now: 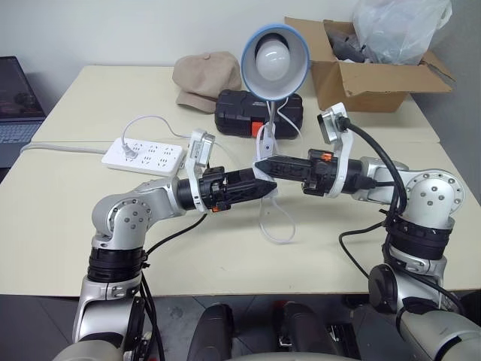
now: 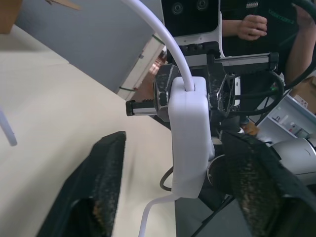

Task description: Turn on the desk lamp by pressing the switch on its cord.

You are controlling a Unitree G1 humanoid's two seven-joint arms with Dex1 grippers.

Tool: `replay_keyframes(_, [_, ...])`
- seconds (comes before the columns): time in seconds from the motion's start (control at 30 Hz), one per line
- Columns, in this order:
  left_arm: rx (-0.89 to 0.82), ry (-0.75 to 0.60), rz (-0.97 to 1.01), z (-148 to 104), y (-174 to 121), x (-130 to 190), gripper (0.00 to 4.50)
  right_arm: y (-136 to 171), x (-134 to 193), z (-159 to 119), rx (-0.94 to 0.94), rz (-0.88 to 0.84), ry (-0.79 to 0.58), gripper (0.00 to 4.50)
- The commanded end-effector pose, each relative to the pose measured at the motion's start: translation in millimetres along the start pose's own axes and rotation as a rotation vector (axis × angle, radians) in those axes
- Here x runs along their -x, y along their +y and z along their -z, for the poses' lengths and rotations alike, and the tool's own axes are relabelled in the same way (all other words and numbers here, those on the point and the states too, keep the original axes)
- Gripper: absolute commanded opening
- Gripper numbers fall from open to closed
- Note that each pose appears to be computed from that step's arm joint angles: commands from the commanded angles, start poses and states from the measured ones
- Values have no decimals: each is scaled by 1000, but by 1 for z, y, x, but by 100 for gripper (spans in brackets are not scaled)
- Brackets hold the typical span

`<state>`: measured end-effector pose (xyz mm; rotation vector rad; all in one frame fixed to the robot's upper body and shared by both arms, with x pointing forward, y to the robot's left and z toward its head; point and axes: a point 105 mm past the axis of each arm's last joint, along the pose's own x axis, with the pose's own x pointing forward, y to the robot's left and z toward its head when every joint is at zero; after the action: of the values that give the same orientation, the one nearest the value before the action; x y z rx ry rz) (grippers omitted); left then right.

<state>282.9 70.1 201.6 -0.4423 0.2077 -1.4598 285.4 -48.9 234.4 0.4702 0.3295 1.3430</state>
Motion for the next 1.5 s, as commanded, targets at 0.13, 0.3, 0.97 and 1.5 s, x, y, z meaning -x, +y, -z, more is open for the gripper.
replay_keyframes(0.13, [-10, 8, 37, 3, -5, -3, 163, 13, -2, -10, 40, -49, -17, 40])
replay_keyframes(0.3, [-10, 3, 44, 3, -4, -4, 71, 15, -2, -11, 40, -61, -19, 40])
replay_keyframes(0.97, [2, 66, 53, 13, -6, 2, 171, 13, -4, -11, 30, -51, -28, 40])
replay_keyframes(1.5, [-261, 263, -71, 35, -8, 28, 450, -67, 16, 14, -194, 332, -120, 40])
